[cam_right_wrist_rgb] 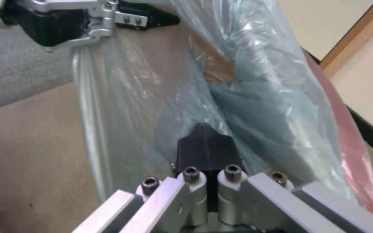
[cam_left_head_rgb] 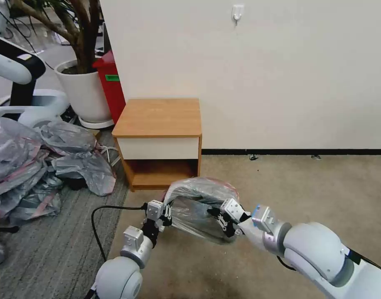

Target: Pick up the garbage bag from the table and place it over the trash can.

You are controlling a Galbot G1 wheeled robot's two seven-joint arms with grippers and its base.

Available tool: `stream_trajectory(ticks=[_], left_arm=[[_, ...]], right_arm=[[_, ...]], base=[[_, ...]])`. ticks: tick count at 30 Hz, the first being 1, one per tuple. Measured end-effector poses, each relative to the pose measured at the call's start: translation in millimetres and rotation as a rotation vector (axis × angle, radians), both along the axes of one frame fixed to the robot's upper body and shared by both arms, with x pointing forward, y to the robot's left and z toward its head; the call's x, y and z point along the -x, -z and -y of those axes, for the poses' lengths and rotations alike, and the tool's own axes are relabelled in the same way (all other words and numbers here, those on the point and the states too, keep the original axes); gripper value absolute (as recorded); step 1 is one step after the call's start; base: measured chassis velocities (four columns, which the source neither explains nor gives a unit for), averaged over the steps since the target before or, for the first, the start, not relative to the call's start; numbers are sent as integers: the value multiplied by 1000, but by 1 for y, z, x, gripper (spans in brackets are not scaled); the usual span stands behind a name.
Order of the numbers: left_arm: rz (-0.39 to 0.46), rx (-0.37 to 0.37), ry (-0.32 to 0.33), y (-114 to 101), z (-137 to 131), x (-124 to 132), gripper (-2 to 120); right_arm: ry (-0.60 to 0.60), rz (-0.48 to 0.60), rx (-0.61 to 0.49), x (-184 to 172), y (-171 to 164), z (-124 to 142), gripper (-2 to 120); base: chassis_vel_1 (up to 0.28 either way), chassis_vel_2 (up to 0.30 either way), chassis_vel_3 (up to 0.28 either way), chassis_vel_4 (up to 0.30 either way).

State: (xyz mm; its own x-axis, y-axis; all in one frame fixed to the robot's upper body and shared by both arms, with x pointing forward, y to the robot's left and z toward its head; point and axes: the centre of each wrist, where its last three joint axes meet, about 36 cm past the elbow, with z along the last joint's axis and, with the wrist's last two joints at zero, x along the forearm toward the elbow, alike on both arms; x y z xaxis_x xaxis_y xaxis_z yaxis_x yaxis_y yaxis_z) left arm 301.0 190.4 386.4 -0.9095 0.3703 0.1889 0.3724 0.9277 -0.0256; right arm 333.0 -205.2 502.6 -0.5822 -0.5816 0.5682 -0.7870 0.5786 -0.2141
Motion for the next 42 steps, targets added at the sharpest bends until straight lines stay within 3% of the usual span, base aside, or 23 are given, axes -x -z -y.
stream_trajectory(ticks=[25, 42], left_arm=[[2, 13, 31, 12, 36, -20, 3], [-6, 13, 49, 16, 44, -21, 3]], right_arm=[[6, -9, 162, -41, 50, -2, 0], [19, -2, 258, -64, 79, -12, 0]], base=[[0, 0, 0, 0], [0, 0, 0, 0]])
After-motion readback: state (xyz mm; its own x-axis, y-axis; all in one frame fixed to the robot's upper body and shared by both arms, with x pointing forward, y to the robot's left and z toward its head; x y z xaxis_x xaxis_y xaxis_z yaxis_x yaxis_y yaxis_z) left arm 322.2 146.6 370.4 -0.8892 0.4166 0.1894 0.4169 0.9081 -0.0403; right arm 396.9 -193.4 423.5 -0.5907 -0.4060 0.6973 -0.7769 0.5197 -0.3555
